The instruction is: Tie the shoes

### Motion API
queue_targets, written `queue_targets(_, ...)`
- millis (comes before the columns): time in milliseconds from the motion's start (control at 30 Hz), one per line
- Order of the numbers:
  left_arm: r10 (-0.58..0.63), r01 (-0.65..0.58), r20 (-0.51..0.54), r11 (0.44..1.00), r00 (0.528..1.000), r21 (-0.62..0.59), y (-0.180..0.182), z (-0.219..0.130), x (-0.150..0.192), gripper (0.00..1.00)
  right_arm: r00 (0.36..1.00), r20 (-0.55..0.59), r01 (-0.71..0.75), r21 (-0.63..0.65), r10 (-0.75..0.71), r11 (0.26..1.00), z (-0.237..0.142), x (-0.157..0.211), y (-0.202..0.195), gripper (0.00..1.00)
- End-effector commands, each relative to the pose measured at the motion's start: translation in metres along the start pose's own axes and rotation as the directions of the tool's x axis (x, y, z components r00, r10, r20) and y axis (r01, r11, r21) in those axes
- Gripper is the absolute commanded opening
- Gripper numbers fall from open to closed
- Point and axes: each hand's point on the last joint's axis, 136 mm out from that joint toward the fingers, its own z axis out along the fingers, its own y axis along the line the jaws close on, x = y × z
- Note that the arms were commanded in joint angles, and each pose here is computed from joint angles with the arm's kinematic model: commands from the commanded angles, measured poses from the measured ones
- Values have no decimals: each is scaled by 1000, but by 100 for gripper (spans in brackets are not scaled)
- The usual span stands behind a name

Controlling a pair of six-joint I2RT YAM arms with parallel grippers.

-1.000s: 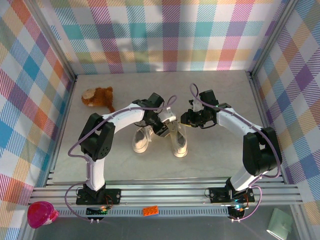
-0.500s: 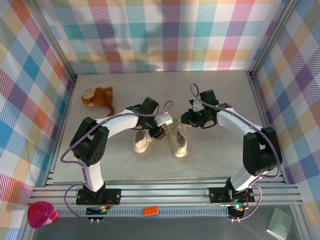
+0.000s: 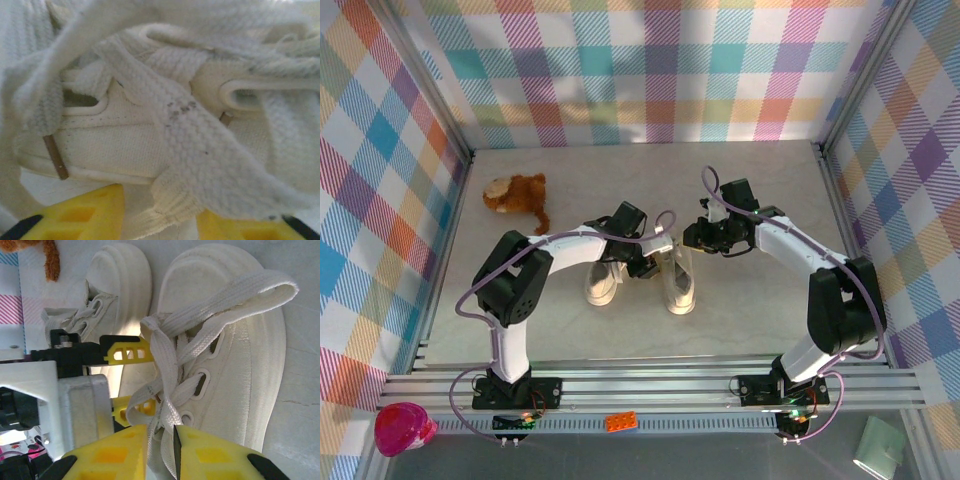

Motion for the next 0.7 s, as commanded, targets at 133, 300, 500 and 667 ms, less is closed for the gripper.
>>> queue_targets(133,24,-23,23,1000,999,-14,-2,-5,-7,1,1000,13,6,11,-7,1000,-10,4,1,23)
queue_targets(300,31,-30,44,999,999,-32,-2,-20,-14,0,1000,19,8,11,-8,1000,-12,4,2,23)
queue_targets(500,33,-31,71,999,997,-30,-3,-30,-24,0,1000,22,9,11,-9,1000,-13,3,2,22)
queue_targets(667,28,-27,79,1000,997,-10,-6,-32,-28,0,1000,21,5,2,-5,1000,-12,4,3,22)
